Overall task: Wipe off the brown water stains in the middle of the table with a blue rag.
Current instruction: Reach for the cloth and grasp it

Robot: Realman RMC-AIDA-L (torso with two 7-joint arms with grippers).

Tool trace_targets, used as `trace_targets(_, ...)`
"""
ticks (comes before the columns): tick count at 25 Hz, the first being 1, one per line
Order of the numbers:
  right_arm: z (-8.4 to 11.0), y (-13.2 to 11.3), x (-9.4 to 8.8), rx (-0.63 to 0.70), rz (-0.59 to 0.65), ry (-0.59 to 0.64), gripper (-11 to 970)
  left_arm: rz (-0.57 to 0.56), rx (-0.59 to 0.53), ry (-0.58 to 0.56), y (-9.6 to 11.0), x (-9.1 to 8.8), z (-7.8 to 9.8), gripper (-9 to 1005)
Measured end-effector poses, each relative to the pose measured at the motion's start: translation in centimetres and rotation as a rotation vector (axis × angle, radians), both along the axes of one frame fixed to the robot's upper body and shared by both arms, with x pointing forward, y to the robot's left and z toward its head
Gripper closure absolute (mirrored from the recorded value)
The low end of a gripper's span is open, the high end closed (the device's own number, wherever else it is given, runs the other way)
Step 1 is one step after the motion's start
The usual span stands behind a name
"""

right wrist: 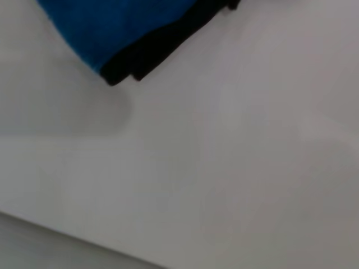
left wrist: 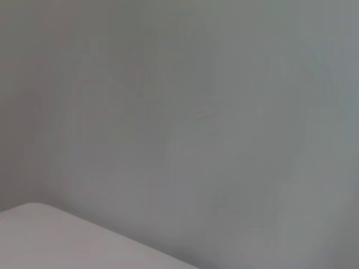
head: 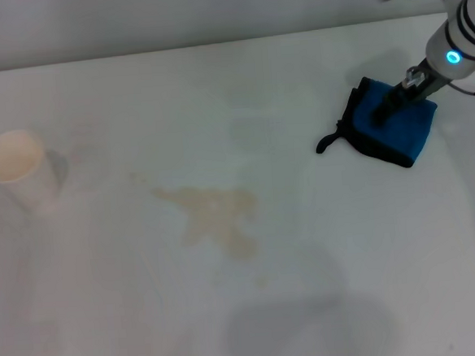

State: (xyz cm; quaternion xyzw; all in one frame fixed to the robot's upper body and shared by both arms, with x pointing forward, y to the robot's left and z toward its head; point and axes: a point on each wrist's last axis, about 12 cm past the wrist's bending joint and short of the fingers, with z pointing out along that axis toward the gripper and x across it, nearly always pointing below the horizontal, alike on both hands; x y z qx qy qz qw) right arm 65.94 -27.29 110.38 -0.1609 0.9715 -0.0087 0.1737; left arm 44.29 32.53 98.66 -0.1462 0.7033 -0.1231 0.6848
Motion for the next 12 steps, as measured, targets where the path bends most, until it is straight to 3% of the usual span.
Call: trace_targets(12, -1.17, 0.29, -0.68, 0.002, -0.001, 0.001, 130, 0.0, -0.005, 0.005, -0.12, -0.24, -0.12, 120)
